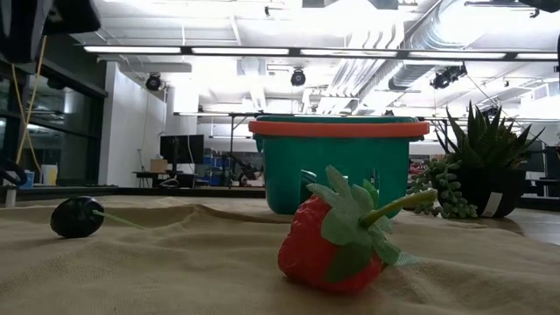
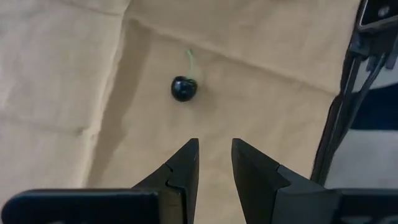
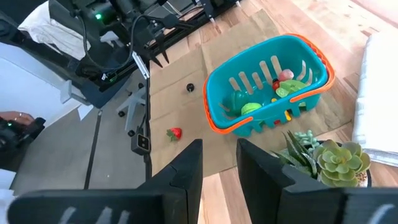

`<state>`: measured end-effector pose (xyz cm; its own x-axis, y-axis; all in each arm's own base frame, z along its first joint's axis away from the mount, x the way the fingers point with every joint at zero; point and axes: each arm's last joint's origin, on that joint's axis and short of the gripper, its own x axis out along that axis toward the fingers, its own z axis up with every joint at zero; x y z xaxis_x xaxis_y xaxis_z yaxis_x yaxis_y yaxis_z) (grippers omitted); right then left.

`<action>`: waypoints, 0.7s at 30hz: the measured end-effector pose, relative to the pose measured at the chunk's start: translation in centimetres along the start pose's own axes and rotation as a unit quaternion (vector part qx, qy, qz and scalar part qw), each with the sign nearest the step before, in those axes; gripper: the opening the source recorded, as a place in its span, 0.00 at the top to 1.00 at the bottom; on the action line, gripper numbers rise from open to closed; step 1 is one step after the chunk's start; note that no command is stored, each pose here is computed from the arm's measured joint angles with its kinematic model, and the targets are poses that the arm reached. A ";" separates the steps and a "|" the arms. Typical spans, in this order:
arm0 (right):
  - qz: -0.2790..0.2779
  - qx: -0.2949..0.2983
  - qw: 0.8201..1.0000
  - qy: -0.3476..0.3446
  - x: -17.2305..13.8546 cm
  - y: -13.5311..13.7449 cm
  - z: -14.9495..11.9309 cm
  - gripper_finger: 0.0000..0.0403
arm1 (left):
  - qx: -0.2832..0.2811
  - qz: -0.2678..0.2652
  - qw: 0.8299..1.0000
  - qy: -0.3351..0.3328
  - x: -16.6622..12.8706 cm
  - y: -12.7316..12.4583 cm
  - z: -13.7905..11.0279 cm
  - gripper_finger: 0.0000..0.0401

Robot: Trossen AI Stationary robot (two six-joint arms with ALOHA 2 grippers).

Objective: Pick and placing Produce into tupperware
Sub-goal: Put the black cherry into the basket

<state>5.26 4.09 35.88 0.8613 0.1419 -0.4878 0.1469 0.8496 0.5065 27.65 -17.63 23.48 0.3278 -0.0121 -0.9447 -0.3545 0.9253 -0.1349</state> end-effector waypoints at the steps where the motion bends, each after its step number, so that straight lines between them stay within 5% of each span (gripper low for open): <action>1: -0.001 0.000 1.000 0.000 0.0 0.0 0.0 0.78 | 0.013 0.001 1.000 0.000 0.0 0.0 0.0 0.79; 9: -0.019 -0.005 1.000 -0.015 0.6 0.5 -0.1 0.78 | 0.078 0.050 0.994 -0.057 0.2 0.2 0.4 0.79; 21: -0.030 0.000 0.999 -0.017 1.6 1.7 -0.3 0.78 | 0.087 0.058 0.993 -0.047 0.8 2.2 2.7 0.73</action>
<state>6.78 5.89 35.75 0.8671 0.0743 -0.4926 0.1983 0.8556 0.4781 29.48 -14.57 23.23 0.3765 0.1252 -0.9179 -0.2396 0.9703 0.0340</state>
